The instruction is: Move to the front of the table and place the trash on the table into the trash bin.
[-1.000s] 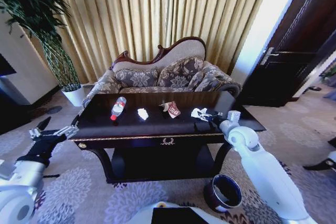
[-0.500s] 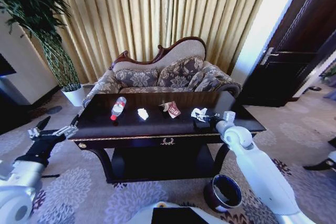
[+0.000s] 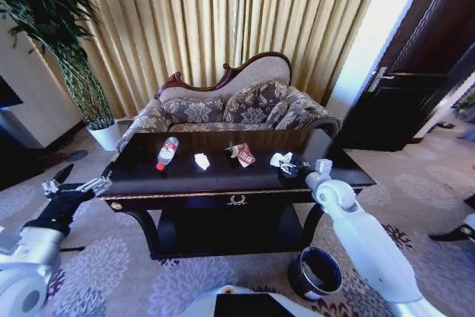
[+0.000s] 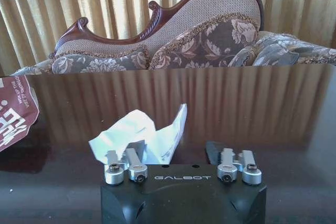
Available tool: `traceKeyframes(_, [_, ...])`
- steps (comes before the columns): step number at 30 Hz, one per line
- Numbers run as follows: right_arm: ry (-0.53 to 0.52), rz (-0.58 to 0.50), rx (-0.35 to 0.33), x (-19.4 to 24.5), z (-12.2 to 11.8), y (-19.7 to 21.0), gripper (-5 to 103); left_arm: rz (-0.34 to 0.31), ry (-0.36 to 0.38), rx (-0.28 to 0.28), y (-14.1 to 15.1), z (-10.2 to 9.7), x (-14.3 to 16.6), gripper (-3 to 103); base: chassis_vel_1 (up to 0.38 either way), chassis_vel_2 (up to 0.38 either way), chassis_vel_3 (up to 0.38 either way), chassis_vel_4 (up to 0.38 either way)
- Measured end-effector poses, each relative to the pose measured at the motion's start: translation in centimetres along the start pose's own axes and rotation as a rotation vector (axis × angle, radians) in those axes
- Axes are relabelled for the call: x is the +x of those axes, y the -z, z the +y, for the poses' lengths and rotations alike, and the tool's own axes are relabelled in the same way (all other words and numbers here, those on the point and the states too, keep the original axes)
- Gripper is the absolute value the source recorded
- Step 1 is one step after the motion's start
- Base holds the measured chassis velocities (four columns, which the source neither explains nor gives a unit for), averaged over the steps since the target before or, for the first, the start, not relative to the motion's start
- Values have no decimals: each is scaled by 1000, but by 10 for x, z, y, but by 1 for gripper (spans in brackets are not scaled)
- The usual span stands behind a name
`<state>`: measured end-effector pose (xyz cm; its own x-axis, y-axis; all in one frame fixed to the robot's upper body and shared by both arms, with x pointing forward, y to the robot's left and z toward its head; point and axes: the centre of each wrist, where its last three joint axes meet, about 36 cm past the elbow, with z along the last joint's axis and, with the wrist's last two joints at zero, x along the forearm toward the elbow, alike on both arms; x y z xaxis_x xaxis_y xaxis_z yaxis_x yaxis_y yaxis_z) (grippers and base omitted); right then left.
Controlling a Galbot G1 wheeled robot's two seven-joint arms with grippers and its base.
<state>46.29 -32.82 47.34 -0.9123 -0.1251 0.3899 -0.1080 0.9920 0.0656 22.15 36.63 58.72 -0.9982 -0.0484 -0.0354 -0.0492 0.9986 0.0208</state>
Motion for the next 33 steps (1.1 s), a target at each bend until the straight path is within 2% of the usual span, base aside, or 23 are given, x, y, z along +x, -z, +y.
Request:
traceKeyframes(1, [-2, -1, -1, 0, -2, -1, 56, -1, -4, -1, 0, 0, 0, 100, 0, 0, 0, 0])
traceKeyframes(2, [-2, -1, -1, 0, -2, -1, 56, -1, -4, -1, 0, 0, 0, 100, 0, 0, 0, 0])
traceKeyframes(4, [3, -2, 1, -1, -3, -2, 45, -1, -11, -2, 0, 0, -1, 100, 0, 0, 0, 0])
traceKeyframes(7, [4, -2, 1, 0, -3, -2, 39, -1, -12, -1, 0, 0, -1, 100, 0, 0, 0, 0])
traceKeyframes(8, [5, -4, 1, 0, -3, -2, 34, -1, -13, 0, 0, -1, -1, 100, 0, 0, 0, 0])
traceKeyframes(9, [6, -12, -1, 2, -2, -1, 22, -2, -12, 0, 0, -1, -1, 100, 0, 0, 0, 0])
traceKeyframes(10, [6, -12, -1, 2, -2, -1, 22, -2, -12, 0, 0, -1, -1, 100, 0, 0, 0, 0])
traceKeyframes(11, [13, -19, -3, 10, 1, -2, 12, -3, -8, -3, 1, 1, 0, 100, 0, 0, 0, 0])
traceKeyframes(13, [19, -26, -5, 14, 3, -4, 2, -5, -8, -5, 2, 2, 0, 100, 0, 0, 0, 0])
traceKeyframes(26, [19, -46, -5, 27, 5, -6, 0, -15, -14, -1, 4, 2, -2, 100, 0, 0, 0, 0])
traceKeyframes(30, [11, -115, -4, 53, 10, 1, 0, -22, 1, 10, 5, 1, -3, 100, 0, 0, 0, 0])
traceKeyframes(33, [6, -179, 21, 86, 17, 7, 0, -15, -2, 27, 4, -1, -4, 100, 0, 0, 0, 0])
